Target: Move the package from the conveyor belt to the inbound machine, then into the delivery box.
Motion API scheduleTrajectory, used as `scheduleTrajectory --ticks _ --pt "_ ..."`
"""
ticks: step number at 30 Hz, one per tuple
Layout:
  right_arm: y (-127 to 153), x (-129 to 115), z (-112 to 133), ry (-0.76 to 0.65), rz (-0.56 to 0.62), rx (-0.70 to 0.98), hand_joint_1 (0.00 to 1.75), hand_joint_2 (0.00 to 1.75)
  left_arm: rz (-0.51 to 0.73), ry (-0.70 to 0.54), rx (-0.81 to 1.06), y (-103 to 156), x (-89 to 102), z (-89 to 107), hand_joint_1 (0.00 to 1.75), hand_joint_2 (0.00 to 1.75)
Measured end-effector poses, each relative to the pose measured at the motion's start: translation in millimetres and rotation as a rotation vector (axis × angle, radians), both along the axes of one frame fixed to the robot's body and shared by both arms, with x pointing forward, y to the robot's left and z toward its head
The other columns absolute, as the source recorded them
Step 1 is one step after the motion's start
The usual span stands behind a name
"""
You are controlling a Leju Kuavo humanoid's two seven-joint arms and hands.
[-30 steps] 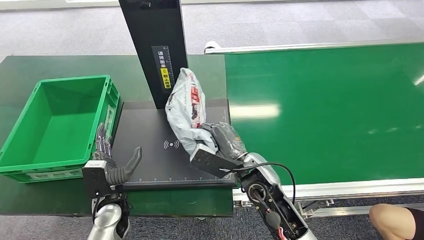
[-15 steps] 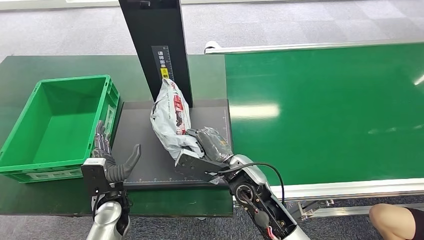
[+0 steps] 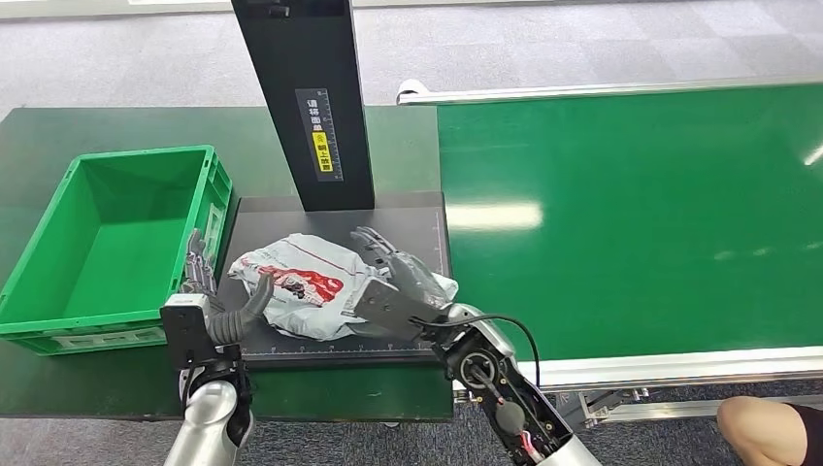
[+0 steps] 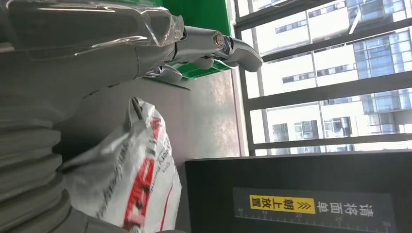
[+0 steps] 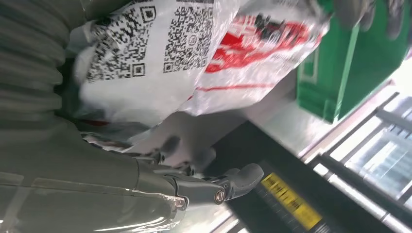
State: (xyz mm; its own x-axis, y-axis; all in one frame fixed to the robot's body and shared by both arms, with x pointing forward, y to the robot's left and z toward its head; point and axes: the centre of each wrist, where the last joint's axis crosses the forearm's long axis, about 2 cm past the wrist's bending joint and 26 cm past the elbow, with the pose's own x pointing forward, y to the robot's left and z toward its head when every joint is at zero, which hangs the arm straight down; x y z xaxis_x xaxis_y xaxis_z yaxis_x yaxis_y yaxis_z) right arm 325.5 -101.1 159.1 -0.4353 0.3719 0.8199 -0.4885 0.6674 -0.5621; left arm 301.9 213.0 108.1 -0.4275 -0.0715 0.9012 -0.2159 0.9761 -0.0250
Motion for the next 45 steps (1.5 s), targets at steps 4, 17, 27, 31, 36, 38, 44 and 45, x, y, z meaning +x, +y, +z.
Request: scheduleTrajectory --ticks 4,17,27,31,36,38,44,45 --pt "-19.9 -3.4 -3.1 0.019 -0.011 0.118 0.0 1.75 -0.008 0.013 0.013 1.3 -4.1 -4.7 0.0 1.75" --pt "-63.4 -18.5 -5.9 -0.005 -0.053 0.525 0.0 1.75 0.013 0.034 0.079 8.0 -24.5 -21.6 0.0 1.75" --pt "-126.1 -37.1 -12.4 -0.028 -0.196 0.807 0.0 1.75 -0.143 0.003 0.248 1.7 -25.5 -16.1 0.0 1.75" --pt "-139.1 -42.3 -15.8 -0.037 -0.239 0.819 0.0 1.75 -0.204 -0.003 0.292 -9.8 -26.7 -14.1 0.0 1.75" --pt "-146.1 -44.6 -16.8 -0.044 -0.264 0.822 0.0 1.75 -0.228 -0.006 0.301 -14.4 -27.6 -13.6 0.0 1.75" --pt "-147.4 -44.8 -16.8 -0.046 -0.269 0.823 0.0 1.75 -0.231 -0.006 0.303 -14.5 -27.7 -13.7 0.0 1.75" --pt "-149.2 -45.1 -17.0 -0.048 -0.275 0.823 0.0 1.75 -0.242 -0.008 0.307 -15.8 -28.1 -13.7 0.0 1.75" --pt "-149.3 -45.2 -17.1 -0.048 -0.276 0.823 0.0 1.75 -0.243 -0.008 0.307 -15.9 -28.1 -13.7 0.0 1.75"
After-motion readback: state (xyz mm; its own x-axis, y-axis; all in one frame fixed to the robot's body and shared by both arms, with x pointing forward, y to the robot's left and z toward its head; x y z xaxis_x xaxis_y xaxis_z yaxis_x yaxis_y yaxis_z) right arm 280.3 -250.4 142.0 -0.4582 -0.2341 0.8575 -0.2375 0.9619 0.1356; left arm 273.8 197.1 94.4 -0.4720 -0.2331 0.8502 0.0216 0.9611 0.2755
